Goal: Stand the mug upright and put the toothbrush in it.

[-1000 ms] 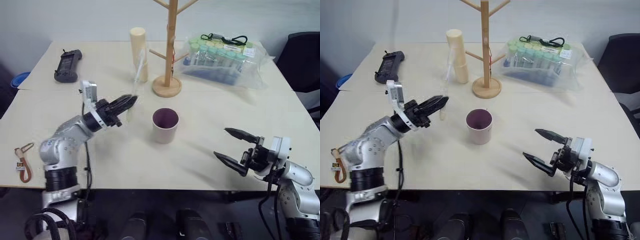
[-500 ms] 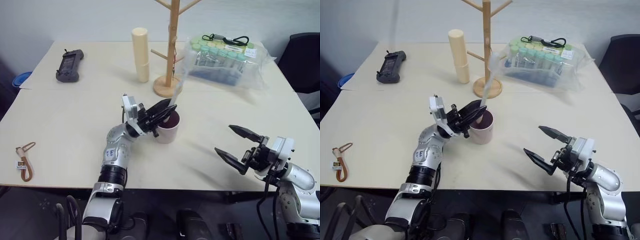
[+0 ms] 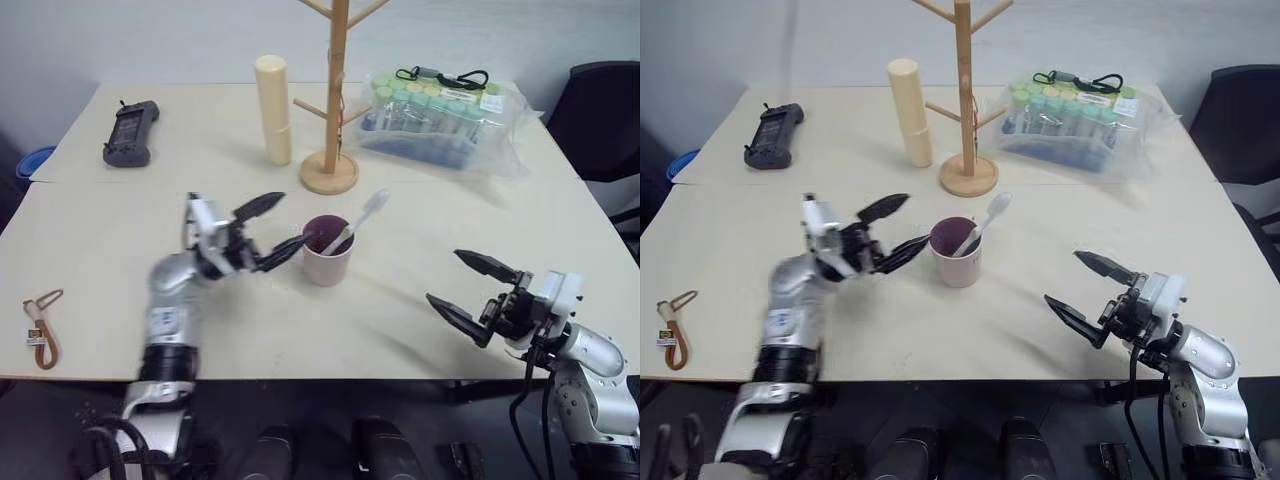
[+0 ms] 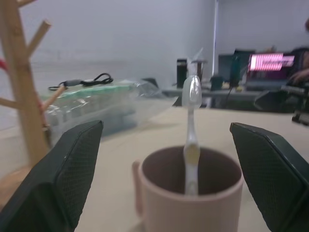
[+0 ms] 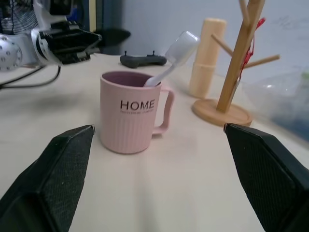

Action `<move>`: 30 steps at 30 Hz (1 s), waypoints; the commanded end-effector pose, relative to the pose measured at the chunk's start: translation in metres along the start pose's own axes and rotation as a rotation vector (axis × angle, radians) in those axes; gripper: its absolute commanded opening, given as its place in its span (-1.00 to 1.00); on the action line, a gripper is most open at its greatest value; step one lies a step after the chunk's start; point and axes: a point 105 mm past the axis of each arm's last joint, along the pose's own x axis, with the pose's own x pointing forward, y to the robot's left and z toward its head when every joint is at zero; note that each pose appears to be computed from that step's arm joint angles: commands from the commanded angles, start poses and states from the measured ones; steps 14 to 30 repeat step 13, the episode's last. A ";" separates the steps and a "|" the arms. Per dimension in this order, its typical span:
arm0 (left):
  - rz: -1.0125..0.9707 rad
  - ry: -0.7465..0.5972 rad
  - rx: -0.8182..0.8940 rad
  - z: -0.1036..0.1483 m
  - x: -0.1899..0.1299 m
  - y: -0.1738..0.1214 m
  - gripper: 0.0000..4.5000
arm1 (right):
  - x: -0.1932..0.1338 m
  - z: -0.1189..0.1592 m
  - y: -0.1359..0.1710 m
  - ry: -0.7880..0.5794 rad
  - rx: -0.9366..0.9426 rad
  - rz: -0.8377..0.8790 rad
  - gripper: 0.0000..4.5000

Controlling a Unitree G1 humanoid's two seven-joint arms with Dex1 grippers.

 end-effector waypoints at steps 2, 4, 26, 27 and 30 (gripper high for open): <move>-0.047 0.291 0.128 -0.012 -0.061 -0.007 0.98 | 0.000 -0.006 -0.002 0.039 -0.002 0.080 1.00; 0.009 0.431 0.105 -0.022 -0.097 -0.007 0.98 | 0.000 -0.012 -0.003 0.065 -0.012 0.116 1.00; 0.167 0.594 0.132 -0.020 -0.147 -0.027 0.98 | 0.004 -0.029 -0.014 0.120 -0.053 0.217 1.00; 0.167 0.594 0.132 -0.020 -0.147 -0.027 0.98 | 0.004 -0.029 -0.014 0.120 -0.053 0.217 1.00; 0.167 0.594 0.132 -0.020 -0.147 -0.027 0.98 | 0.004 -0.029 -0.014 0.120 -0.053 0.217 1.00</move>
